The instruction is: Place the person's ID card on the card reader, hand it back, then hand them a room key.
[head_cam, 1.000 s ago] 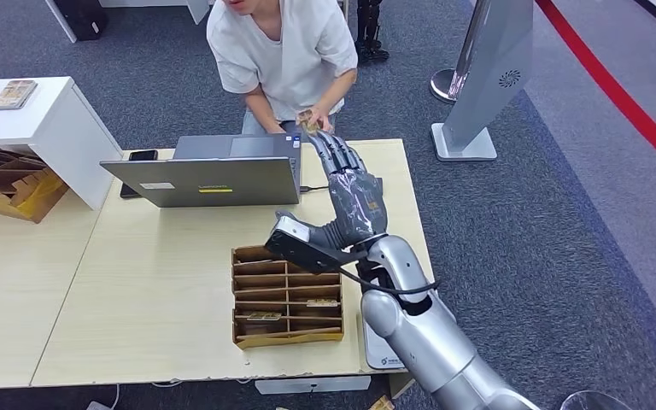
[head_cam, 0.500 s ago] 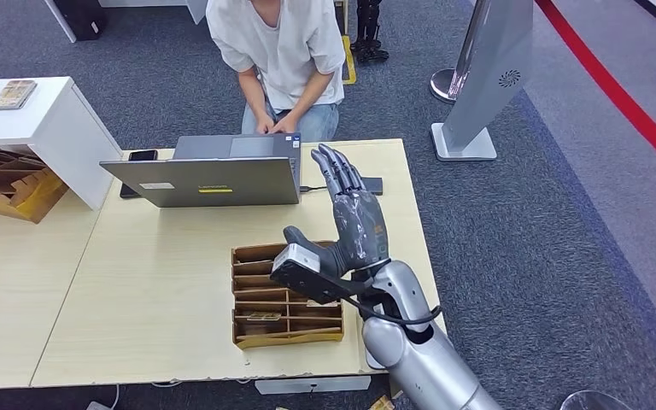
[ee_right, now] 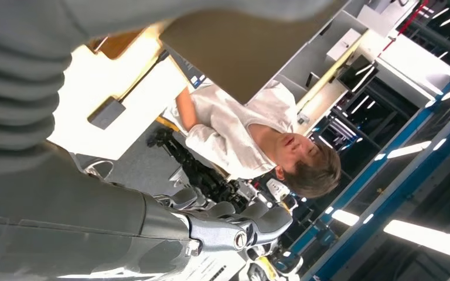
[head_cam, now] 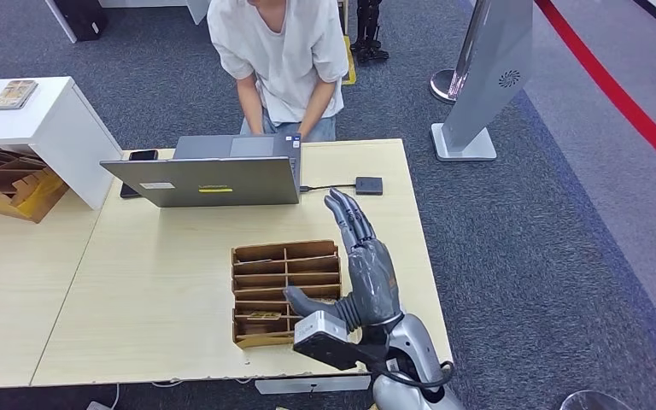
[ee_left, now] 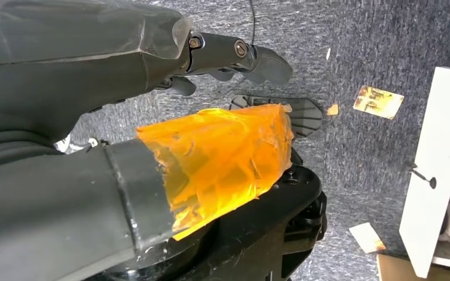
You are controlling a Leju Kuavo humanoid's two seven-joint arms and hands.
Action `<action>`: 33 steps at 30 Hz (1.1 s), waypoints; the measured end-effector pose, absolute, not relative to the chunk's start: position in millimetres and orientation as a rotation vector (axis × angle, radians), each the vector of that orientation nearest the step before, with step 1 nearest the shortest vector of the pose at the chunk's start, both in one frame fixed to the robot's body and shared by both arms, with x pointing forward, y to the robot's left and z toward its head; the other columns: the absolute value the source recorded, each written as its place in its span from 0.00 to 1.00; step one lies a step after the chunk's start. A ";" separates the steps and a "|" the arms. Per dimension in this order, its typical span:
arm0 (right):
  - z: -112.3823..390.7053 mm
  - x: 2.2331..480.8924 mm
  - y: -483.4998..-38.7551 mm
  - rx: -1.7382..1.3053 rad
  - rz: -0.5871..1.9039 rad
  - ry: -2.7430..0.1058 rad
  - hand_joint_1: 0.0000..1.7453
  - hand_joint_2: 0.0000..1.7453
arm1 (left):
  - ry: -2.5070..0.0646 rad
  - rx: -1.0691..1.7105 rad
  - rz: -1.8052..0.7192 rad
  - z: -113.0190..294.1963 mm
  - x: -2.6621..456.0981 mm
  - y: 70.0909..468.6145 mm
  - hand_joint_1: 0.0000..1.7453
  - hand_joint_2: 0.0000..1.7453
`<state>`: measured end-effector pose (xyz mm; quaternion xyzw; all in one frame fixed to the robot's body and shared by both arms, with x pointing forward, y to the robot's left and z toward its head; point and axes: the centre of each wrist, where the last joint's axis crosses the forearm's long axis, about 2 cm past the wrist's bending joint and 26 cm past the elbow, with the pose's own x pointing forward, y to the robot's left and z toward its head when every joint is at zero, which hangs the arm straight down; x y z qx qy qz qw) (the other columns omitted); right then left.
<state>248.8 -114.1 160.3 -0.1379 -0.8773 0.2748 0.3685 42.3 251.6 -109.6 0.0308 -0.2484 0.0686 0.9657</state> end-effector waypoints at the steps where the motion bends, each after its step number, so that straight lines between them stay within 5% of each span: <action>1: 159.5 247.3 -113.9 -0.349 0.710 -2.255 0.00 1.00 | -0.503 0.063 0.140 -109.6 42.3 251.7 0.00 0.00; 33: 105.3 230.7 -118.1 -0.570 1.104 -2.083 0.00 1.00 | -0.506 0.052 0.124 -109.0 48.1 252.7 0.00 0.00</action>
